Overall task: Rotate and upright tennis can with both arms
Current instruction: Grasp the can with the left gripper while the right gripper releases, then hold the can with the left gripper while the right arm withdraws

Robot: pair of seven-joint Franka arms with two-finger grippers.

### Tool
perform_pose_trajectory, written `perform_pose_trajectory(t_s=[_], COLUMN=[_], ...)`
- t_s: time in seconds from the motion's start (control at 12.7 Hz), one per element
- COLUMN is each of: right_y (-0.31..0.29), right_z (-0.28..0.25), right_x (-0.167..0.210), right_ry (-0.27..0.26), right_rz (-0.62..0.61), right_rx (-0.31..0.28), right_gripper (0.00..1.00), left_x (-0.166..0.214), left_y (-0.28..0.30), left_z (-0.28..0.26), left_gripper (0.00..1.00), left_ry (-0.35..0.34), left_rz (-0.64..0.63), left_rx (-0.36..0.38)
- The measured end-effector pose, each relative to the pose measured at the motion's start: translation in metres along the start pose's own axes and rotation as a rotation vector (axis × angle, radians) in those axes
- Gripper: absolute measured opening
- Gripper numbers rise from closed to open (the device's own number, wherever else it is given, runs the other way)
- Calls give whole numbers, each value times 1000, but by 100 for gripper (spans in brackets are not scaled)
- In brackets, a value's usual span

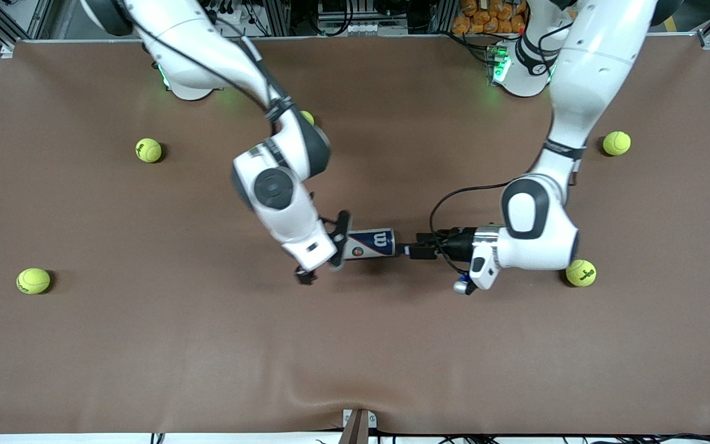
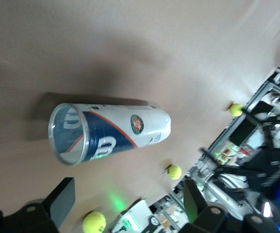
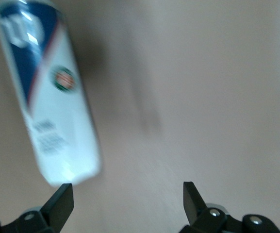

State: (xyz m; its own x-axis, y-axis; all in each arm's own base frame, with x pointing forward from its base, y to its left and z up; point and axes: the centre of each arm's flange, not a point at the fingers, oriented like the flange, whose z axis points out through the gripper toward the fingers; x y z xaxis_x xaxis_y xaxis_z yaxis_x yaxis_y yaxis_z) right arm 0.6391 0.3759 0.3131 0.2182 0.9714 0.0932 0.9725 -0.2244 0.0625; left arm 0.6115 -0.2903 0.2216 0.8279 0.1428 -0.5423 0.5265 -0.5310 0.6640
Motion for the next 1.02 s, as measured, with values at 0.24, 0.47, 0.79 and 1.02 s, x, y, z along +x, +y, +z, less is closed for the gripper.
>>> perform_pose_trajectory(t_s=[0.24,0.47,0.79,1.02], right_y=[57,112,131,113], right_z=[-27,-65,-151,-215], right_x=[-78,-179,-278,-317], right_ry=[-26,-32,-48,-82], right_rz=[143,306,507,681], right_rx=[12,2,36,74], right_gripper=[100,100,100,100], left_x=[9,13,2,-4], left_y=[-35,-63,-71,-85], left_z=[19,31,58,68], left_gripper=[89,74,69,68], left_ry=[-16,-24,-53,-66], left_rz=[-16,-7,-29,-52], left_rx=[-86,-110,-123,-104])
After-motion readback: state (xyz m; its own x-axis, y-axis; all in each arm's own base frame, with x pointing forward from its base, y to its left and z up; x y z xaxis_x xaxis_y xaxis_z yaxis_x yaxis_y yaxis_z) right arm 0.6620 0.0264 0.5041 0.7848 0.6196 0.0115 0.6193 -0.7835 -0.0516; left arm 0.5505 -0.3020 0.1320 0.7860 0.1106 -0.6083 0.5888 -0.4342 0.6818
